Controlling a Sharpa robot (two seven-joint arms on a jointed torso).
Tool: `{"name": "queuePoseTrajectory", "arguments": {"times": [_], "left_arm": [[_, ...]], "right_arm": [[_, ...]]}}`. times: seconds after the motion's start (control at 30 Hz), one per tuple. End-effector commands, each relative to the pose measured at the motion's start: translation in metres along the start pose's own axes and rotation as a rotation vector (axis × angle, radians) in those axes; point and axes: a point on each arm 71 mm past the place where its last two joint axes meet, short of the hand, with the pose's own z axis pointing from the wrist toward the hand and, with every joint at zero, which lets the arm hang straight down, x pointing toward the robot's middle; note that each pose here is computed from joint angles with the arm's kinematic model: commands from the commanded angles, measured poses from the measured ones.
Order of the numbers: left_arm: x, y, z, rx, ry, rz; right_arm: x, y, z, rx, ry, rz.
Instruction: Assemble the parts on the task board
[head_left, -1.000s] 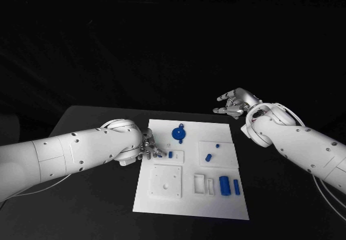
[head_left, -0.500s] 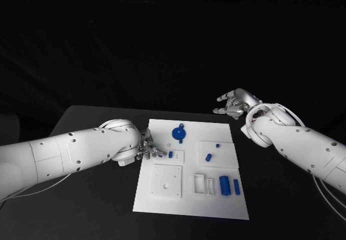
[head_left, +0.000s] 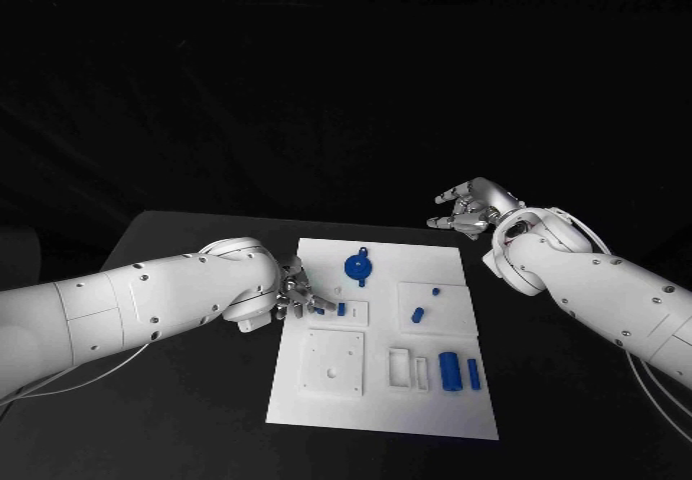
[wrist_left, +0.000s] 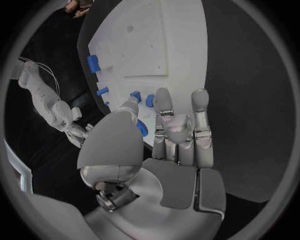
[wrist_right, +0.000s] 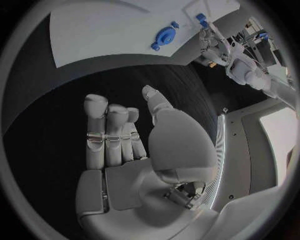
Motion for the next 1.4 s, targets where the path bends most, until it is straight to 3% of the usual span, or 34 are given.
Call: {"name": "queuePoseTrajectory", "arguments": {"times": [0.03,0.83,1.03,1.13,1.4], "left_arm": [[0.0008,-0.0026,-0.0006,0.029,0.008,-0.043],[0.0018,-0.0057,0.0003,0.037,0.021,-0.054],[0.0002,-0.0034,-0.0002,0.035,0.016,-0.059],[-0.0048,-0.0029,-0.0018,0.042,0.006,-0.071],[-0.0334,-0.0069,-0.0125,0.092,-0.053,-0.153]], "right_arm": [[0.002,0.001,0.0,-0.012,0.011,-0.01],[0.003,0.001,0.0,-0.012,0.015,-0.008],[0.003,0.001,0.0,-0.011,0.015,-0.008],[0.003,0.0,0.0,-0.01,0.014,-0.008],[0.002,-0.002,0.0,-0.005,0.011,-0.009]]}}
